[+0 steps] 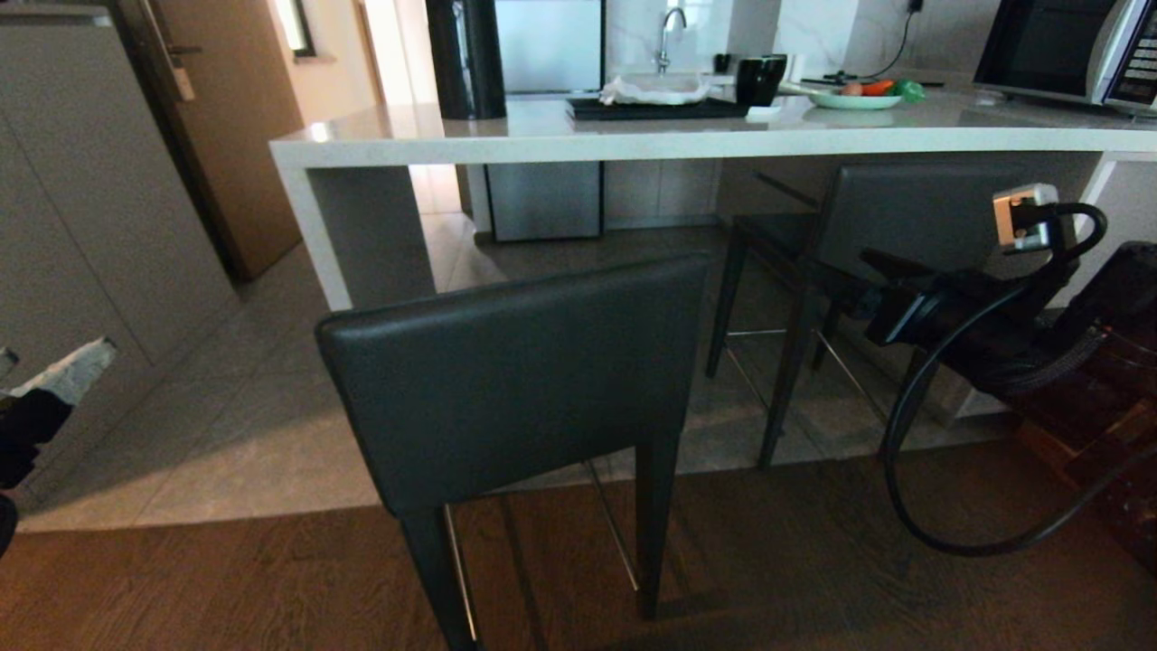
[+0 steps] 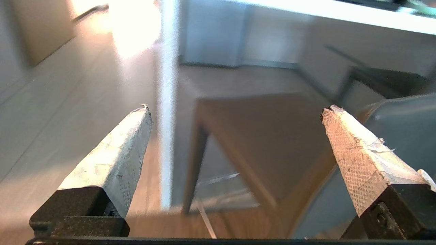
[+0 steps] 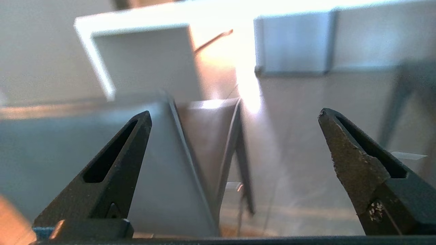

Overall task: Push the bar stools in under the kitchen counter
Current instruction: Pull the gray chair out from under the dining table

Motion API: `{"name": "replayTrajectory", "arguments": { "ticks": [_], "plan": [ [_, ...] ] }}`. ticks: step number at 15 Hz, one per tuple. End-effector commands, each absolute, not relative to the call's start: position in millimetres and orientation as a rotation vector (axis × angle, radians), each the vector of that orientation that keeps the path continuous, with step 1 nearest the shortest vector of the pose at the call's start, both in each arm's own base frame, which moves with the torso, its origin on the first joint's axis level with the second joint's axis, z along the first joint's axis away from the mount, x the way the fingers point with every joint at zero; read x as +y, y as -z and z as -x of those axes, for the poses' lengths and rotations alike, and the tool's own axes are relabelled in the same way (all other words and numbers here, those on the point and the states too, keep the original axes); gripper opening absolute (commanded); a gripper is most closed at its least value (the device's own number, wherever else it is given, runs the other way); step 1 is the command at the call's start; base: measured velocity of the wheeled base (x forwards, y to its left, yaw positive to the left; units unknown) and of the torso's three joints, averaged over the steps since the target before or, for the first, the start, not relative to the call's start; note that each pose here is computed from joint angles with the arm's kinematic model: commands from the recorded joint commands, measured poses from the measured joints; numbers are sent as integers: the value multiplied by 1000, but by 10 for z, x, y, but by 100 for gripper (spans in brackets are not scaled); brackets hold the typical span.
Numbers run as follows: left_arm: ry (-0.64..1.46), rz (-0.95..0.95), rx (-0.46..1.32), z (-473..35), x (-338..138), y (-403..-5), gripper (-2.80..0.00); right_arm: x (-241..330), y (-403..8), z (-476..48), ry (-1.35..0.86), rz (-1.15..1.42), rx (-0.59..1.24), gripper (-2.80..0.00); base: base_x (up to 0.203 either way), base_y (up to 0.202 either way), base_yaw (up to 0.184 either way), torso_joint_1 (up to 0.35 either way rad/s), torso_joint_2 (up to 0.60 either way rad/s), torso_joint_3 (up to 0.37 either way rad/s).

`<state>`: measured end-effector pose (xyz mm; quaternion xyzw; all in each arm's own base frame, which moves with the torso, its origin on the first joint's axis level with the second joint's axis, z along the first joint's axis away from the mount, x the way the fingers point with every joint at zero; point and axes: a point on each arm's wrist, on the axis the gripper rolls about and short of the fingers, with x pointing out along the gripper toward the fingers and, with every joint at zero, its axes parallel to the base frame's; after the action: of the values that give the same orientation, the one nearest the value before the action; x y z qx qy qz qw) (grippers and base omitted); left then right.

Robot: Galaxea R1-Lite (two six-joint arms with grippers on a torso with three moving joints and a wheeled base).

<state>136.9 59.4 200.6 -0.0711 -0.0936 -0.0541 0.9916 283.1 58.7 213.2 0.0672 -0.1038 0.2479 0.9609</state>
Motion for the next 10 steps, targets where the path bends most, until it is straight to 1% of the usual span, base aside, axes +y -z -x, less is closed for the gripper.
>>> {"name": "replayTrajectory", "arguments": {
  "ticks": [1, 2, 4, 5, 6, 7, 8, 10],
  "plan": [
    [48, 155, -175, -1004, 457, -2094, 0, 568, -2393, -2559, -405, -131, -294, 0, 0, 0, 0, 0, 0, 0],
    [18, 191, -130, -928, 432, -2139, 0, 550, -2474, -2432, -367, -108, -295, 0, 0, 0, 0, 0, 0, 0],
    [15, 243, -140, -798, 363, -2467, 0, 493, -2692, -2106, -324, -84, -312, 0, 0, 0, 0, 0, 0, 0],
    [42, 288, -115, -703, 296, -2615, 0, 449, -2813, -1889, -313, -79, -326, 0, 0, 0, 0, 0, 0, 0],
    [100, 331, -70, -589, 211, -2713, 0, 401, -2907, -1666, -307, -77, -335, 0, 0, 0, 0, 0, 0, 0],
    [210, 354, -36, -440, 94, -2797, 0, 345, -2981, -1414, -302, -74, -335, 0, 0, 0, 0, 0, 0, 0],
    [322, 354, -19, -327, 2, -2831, 0, 286, -3028, -1158, -298, -72, -327, 0, 0, 0, 0, 0, 0, 0],
    [476, 343, 8, -209, -96, -2880, 0, 185, -3066, -749, -285, -64, -299, 0, 0, 0, 0, 0, 0, 0]
  ]
}}
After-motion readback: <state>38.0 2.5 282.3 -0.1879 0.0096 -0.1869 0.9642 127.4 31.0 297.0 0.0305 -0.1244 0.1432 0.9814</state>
